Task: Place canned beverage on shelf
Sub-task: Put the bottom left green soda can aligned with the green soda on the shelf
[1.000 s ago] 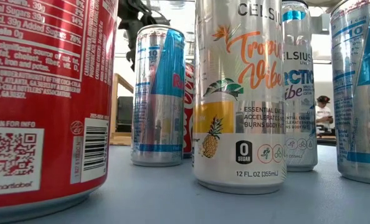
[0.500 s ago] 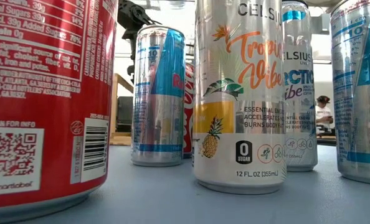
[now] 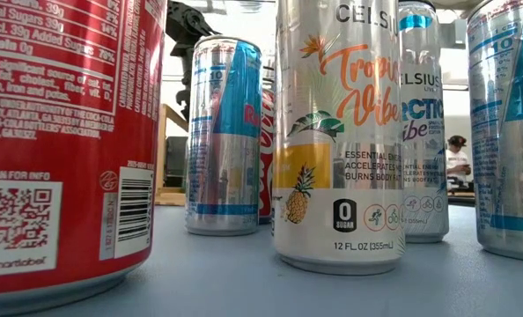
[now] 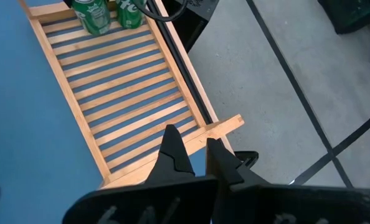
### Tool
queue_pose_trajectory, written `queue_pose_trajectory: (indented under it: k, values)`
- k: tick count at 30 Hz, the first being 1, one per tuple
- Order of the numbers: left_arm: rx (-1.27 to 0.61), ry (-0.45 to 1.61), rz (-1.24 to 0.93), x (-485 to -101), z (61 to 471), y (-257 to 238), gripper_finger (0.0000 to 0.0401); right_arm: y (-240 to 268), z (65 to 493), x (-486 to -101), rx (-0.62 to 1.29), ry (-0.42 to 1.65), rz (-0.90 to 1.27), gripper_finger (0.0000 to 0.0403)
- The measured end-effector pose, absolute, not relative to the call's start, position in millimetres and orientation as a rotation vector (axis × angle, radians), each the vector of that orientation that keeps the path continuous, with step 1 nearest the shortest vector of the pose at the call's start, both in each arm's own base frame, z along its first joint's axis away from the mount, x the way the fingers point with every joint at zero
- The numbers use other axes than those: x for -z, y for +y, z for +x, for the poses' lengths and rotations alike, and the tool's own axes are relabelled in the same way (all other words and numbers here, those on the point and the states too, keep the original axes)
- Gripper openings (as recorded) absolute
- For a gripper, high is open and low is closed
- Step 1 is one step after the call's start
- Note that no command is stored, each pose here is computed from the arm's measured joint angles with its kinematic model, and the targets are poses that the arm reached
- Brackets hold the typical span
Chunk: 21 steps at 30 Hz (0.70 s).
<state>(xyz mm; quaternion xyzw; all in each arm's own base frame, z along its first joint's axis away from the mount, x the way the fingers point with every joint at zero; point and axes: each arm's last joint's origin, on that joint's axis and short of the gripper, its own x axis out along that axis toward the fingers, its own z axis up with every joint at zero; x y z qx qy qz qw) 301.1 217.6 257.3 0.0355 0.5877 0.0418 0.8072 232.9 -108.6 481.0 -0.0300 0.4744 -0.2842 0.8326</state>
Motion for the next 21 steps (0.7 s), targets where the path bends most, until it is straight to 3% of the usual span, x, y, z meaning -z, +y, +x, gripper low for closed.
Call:
queue_pose_trajectory:
  k: [12,21]
  values:
    - [-0.078,1.264,0.091,-257.2,300.7,217.4,0.0287,-108.6,232.9,-481.0,0.596,1.009,-0.075,0.0000]
    - [-0.154,1.315,0.146,-257.9,300.4,218.6,0.0319,-108.6,232.9,-481.0,0.593,1.011,-0.081,0.0000]
